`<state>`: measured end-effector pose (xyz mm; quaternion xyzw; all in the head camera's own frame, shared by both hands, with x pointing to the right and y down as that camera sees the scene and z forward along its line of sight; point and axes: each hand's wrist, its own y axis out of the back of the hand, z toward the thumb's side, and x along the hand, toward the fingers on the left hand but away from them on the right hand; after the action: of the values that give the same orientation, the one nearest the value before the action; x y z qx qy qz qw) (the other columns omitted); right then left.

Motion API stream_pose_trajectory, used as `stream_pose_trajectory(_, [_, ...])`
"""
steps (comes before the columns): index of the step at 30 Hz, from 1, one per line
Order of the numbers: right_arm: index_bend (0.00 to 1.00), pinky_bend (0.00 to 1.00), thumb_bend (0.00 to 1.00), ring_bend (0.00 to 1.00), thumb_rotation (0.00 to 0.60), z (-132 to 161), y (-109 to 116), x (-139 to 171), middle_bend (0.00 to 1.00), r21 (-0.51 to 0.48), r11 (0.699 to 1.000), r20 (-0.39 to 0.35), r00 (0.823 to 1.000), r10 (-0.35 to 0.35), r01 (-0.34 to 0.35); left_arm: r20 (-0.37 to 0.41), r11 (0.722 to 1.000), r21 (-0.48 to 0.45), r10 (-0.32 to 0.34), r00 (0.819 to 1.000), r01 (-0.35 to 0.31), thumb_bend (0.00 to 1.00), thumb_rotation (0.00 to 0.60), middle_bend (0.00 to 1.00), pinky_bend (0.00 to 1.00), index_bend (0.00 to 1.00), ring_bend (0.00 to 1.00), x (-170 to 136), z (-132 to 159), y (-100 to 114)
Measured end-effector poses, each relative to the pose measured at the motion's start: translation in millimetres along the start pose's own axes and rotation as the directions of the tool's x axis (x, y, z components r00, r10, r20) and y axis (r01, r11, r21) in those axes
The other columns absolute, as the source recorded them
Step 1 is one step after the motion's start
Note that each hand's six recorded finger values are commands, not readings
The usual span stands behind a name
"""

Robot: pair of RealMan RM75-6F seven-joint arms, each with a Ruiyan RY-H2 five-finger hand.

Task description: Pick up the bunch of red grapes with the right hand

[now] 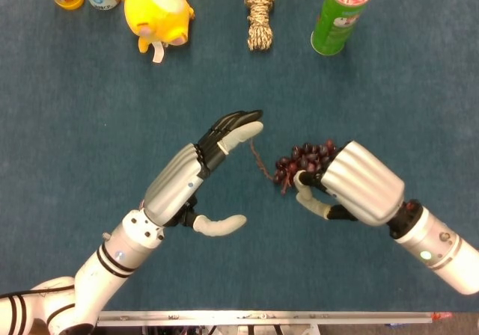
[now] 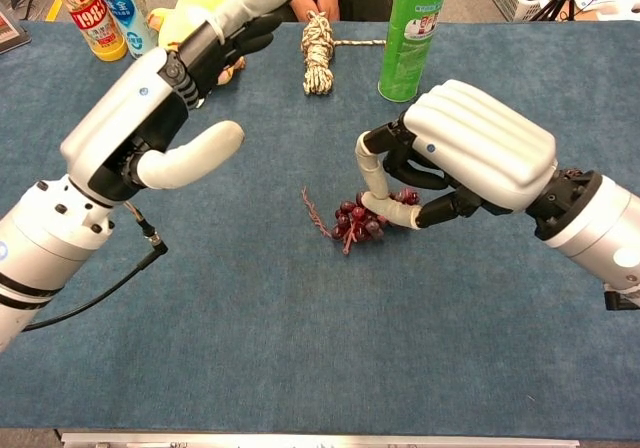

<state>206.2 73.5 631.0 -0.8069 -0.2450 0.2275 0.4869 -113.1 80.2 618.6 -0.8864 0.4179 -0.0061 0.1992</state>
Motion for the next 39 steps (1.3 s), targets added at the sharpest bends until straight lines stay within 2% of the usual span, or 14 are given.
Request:
stream_pose_trajectory(18, [1.0,1.0,0.71,1.0,0.6,4,-9,-12,1.0,-0.016,1.0,-0.003,1.0,0.006,-0.006,-0.005,1.0,0.027,0.009,1.0,-0.009,0.21,0.213,0.0,0.0,0.0,0.0,13,-4,-16])
stream_pose_trajectory(39, [1.0,1.0,0.71,1.0,0.6,5,-11,-11,1.0,-0.019,1.0,-0.005,1.0,0.007,-0.007,0.005,0.999,0.038,0.017,1.0,-0.017,0.21,0.213,0.0,0.0,0.0,0.0,17,-3,-21])
